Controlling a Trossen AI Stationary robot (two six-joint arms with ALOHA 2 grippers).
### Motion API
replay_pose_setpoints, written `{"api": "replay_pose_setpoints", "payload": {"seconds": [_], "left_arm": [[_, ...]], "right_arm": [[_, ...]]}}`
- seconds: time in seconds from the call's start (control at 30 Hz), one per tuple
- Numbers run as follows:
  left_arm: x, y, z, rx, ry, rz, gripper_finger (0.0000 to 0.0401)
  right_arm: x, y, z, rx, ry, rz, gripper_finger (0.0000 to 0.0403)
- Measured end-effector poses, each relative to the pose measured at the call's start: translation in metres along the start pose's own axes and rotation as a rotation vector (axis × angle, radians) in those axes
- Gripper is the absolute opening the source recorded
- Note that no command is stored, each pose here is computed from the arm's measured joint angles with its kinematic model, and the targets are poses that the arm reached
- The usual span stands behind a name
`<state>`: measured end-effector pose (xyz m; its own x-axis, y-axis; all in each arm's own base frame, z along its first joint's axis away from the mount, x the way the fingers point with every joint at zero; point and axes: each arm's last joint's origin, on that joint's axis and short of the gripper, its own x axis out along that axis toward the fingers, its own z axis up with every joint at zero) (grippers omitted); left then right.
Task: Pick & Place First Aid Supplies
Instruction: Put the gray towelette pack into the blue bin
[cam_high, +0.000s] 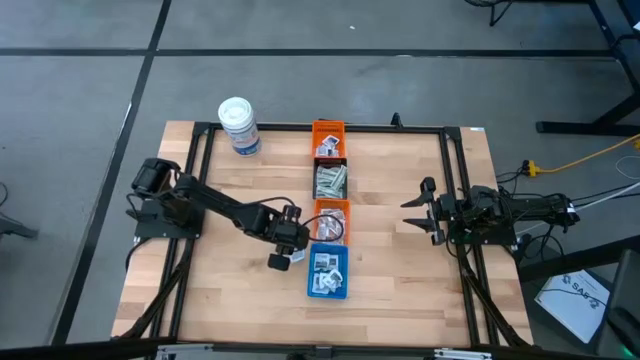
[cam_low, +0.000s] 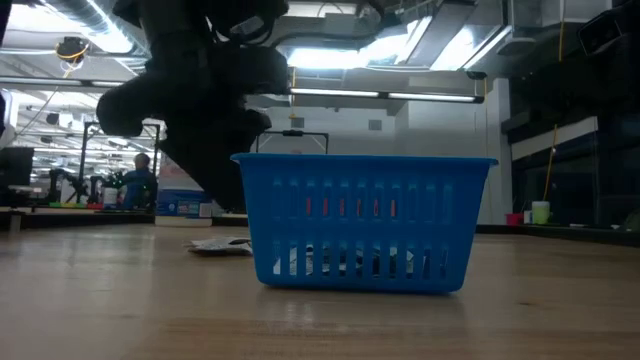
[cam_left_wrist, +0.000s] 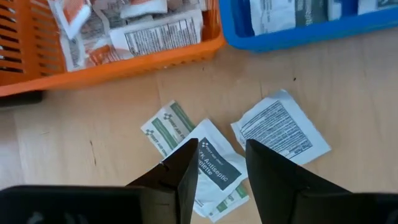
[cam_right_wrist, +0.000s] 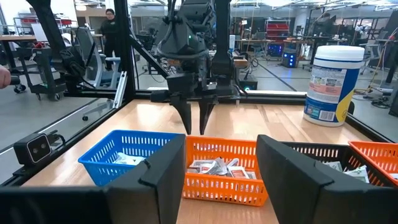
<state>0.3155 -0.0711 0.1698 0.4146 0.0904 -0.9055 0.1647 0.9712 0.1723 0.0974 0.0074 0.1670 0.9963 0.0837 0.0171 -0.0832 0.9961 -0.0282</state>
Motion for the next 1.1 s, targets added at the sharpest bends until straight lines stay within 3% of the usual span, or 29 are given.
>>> {"api": "replay_pose_setpoints", "payload": {"seconds": [0.33,0.53,0.73,1.1], "left_arm": [[0.013,-0.001,-0.002,-0.004,0.032,-0.008,0.0127],[0.013,-0.003,-0.004,0.079,0.052,-0.013,0.0127],[0.012,-0.004,-0.004,0.083,0.058,-0.032,0.0127],[0.031,0.004,-0.007,-0.050,0.098,-0.018,0.0127]], "right_arm": [[0.000,0.000,0.000,0.000,-0.001,0.000,0.0195],[0.000,0.000,0.000,0.000,0.000,0.000,0.0195],[0.000,0.000,0.000,0.000,0.000,0.000,0.0195],[0.000,0.000,0.000,0.000,0.000,0.000,0.0195]]}}
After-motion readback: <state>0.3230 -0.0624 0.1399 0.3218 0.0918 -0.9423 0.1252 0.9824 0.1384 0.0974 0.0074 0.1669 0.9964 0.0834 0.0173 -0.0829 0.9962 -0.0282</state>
